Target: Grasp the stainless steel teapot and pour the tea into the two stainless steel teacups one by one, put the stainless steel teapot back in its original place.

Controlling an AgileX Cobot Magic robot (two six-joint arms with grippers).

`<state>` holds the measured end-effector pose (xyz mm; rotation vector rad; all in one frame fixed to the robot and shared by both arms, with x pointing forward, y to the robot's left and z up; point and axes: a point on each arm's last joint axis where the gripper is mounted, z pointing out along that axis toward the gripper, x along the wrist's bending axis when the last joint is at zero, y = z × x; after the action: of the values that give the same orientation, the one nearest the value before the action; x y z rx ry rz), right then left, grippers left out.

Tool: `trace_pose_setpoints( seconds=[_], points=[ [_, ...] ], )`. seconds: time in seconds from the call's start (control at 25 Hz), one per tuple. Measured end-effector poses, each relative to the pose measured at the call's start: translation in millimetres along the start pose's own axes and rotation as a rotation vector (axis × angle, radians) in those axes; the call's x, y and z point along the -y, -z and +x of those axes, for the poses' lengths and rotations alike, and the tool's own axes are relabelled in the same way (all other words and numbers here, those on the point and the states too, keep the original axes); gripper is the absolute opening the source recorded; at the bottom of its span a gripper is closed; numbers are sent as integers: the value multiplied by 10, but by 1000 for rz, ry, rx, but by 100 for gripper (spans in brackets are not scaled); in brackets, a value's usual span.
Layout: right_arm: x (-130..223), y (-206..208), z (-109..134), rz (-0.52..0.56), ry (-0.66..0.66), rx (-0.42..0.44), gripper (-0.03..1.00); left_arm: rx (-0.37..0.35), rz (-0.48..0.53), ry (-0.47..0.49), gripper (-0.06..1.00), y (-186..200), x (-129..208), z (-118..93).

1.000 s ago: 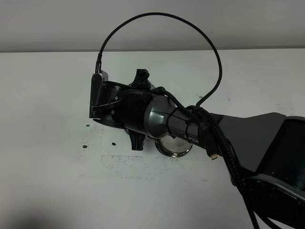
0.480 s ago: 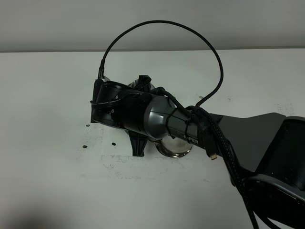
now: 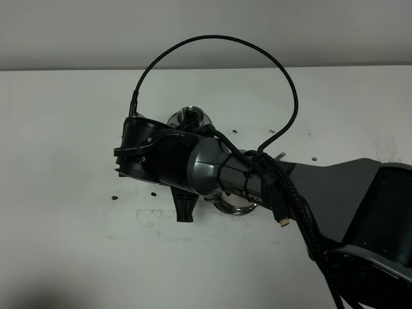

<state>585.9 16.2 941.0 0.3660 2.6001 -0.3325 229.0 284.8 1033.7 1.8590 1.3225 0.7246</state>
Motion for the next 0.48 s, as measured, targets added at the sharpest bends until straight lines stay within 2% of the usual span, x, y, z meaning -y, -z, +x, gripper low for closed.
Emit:
trace_pose_setpoints(
  seconds=[0.28,0.48],
  points=[
    [-102,116,163,-23,41,9,36,0,0,0,52,0,0,0],
    [-110,131,160,-20,56,37,36,0,0,0,52,0,0,0]
  ],
)
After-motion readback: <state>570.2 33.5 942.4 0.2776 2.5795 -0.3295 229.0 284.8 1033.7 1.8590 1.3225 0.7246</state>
